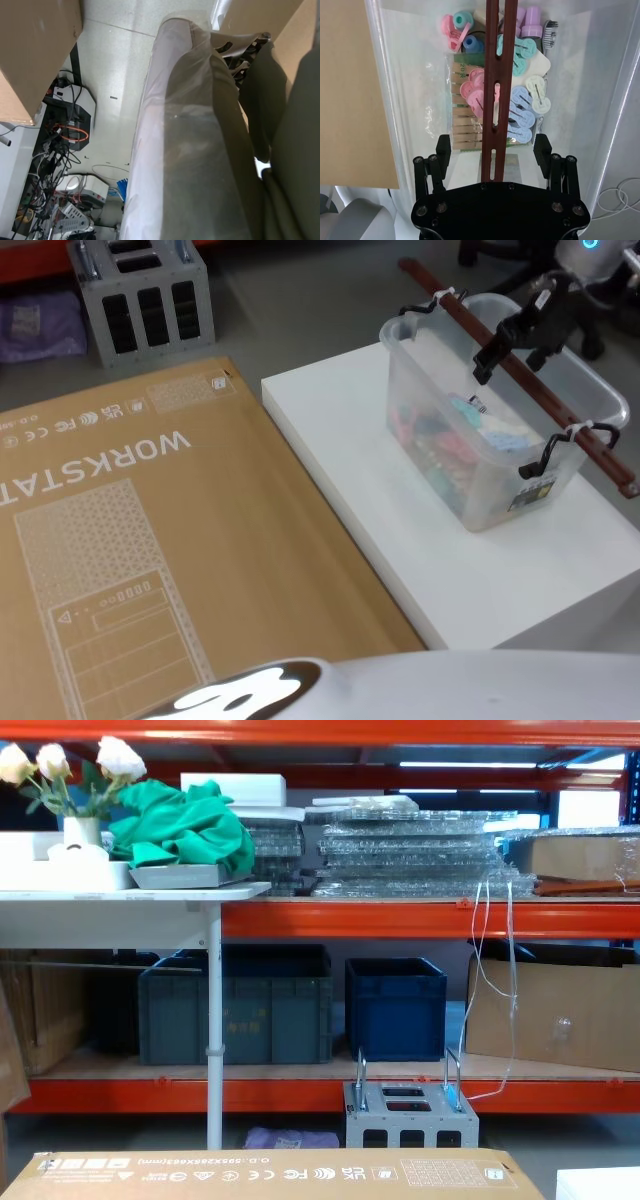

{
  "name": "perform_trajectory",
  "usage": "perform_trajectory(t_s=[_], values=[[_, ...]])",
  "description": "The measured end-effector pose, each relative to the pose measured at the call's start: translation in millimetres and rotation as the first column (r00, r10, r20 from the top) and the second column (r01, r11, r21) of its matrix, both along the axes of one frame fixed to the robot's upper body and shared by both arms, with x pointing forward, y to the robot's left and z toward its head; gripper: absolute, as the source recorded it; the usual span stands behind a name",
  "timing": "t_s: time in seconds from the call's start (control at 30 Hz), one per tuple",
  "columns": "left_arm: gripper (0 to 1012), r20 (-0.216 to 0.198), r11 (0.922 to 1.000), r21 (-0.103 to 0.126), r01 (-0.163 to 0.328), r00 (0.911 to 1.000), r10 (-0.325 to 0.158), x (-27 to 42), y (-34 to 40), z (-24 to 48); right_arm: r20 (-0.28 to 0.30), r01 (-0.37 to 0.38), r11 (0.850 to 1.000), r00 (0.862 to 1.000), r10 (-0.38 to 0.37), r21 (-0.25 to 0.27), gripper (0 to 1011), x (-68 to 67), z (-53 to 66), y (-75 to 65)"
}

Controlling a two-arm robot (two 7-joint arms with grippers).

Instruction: Use one hand to grasp the basket and place it at the designated location.

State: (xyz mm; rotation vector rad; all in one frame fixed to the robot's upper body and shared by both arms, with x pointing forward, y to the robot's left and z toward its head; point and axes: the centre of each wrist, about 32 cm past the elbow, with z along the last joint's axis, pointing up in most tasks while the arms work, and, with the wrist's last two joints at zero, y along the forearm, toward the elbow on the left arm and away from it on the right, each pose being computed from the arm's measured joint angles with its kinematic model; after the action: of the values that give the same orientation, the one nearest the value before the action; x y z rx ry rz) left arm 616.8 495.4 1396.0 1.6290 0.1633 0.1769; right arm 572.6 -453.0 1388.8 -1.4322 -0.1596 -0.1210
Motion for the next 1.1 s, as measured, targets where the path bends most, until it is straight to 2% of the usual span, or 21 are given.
perform_trajectory(t_s=[0.63,0.77,1.1], values=[[0,0.0,1.0,0.0,0.0,1.0,0.0,0.0,0.0,0.0,-0.036,0.009,1.0,0.999,-0.01,-0.01,986,5.2,-11.7,3.3],[0,0.0,1.0,0.0,0.0,1.0,0.0,0.0,0.0,0.0,-0.036,0.011,1.0,0.999,-0.012,-0.009,909,5.0,-12.5,1.9],[0,0.0,1.0,0.0,0.0,1.0,0.0,0.0,0.0,0.0,-0.025,0.004,1.0,1.0,-0.004,-0.003,594,2.9,-13.4,2.2]])
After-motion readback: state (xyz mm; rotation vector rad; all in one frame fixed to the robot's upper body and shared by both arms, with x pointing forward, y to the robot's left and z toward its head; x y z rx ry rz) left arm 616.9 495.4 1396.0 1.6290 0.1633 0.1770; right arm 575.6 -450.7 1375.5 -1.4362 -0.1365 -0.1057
